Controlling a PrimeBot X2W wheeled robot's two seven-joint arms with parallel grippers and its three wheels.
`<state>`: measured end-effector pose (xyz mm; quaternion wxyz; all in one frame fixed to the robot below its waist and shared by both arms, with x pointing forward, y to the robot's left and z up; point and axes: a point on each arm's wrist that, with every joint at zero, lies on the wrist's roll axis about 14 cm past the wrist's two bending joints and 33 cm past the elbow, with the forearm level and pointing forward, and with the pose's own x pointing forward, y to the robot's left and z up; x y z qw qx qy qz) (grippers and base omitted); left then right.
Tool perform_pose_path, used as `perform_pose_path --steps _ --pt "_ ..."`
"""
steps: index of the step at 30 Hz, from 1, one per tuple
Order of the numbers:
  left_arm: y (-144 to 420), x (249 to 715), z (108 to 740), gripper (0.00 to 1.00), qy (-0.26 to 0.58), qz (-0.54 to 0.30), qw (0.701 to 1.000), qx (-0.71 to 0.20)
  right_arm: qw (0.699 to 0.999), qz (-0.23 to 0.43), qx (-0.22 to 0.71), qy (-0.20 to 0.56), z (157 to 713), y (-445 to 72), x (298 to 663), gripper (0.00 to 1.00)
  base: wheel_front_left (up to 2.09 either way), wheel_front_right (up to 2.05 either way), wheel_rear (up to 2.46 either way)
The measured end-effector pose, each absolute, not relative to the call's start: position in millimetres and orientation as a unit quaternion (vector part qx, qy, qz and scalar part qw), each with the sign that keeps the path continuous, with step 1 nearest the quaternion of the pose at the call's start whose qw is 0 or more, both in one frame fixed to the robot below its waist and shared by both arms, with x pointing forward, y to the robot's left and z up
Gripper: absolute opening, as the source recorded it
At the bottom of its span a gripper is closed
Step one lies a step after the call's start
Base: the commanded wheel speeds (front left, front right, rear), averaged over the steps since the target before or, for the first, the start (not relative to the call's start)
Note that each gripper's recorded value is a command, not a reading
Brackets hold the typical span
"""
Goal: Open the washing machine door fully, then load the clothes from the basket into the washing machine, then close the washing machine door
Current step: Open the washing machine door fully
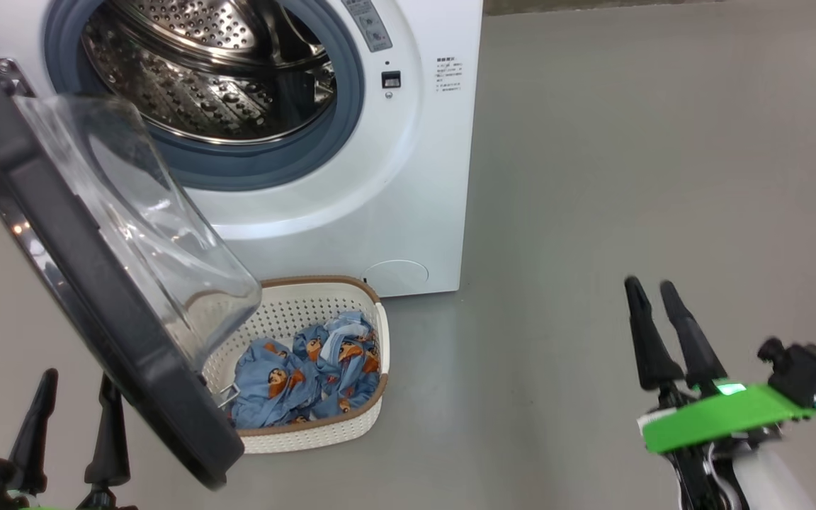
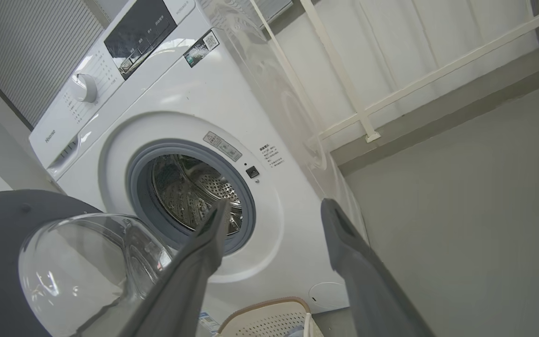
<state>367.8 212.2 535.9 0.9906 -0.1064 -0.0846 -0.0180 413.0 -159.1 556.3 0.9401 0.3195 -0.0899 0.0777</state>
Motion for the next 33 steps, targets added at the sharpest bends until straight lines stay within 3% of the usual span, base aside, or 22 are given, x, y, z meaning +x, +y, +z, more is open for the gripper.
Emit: perform_pose_path --steps 11,33 --pt "213.4 365.1 536.2 1.00 -0.085 -0.015 0.990 -0.107 0.982 0.056 0.157 -0.084 536.9 -166.3 382.0 1.00 0.00 0.00 0.00" --pt "214.1 358.8 529.5 1.00 -0.076 -0.012 0.991 -0.108 0.997 0.044 0.030 -0.064 521.6 -172.1 369.5 1.00 0.00 0.00 0.00"
